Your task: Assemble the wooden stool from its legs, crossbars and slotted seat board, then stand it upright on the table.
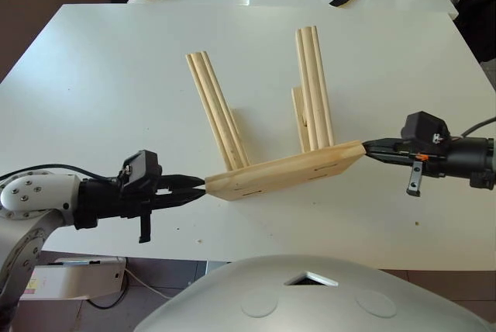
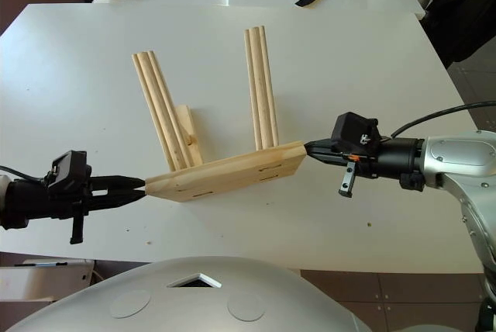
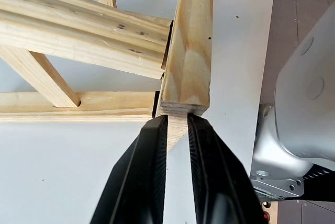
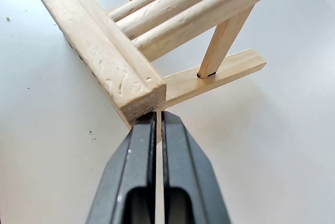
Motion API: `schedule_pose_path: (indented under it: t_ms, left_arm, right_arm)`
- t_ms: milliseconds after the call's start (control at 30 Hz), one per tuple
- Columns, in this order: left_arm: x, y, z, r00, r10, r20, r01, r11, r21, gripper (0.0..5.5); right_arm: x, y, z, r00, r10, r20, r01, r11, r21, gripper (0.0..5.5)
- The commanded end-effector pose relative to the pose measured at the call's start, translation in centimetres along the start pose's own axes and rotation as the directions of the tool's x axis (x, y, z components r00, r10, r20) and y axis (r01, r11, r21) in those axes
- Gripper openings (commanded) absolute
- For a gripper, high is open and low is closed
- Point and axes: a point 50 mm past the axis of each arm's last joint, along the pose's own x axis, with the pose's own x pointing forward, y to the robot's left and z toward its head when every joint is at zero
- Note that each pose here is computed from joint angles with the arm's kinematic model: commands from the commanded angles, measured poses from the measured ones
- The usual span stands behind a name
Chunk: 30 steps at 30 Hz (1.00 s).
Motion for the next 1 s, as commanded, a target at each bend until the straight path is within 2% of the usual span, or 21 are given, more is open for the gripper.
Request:
schedule_pose_path:
  t_ms: [33,300,667,1000]
  left_arm:
    - [0.2,0.7,1.6,0.997,-0.060,0.041,0.055,0.992,0.116,0.71]
    - [1.0,2.2,2.6,0.997,-0.017,0.081,0.001,0.981,0.194,0.71]
    - [1.1,0.5,0.9,0.994,-0.103,0.027,0.099,0.987,0.128,0.71]
    - [0.2,1.6,0.8,0.999,-0.033,0.032,0.028,0.990,0.135,0.71]
  right_arm:
    - [1.2,4.1,2.4,0.932,0.336,0.137,-0.322,0.939,-0.119,0.43]
    - [1.8,4.5,0.2,0.946,0.320,0.061,-0.313,0.944,-0.102,1.39]
    - [1.6,2.4,-2.3,0.984,0.179,0.015,-0.176,0.978,-0.113,3.07]
    - [2.1,1.4,-3.6,0.997,0.082,-0.008,-0.082,0.984,-0.157,4.49]
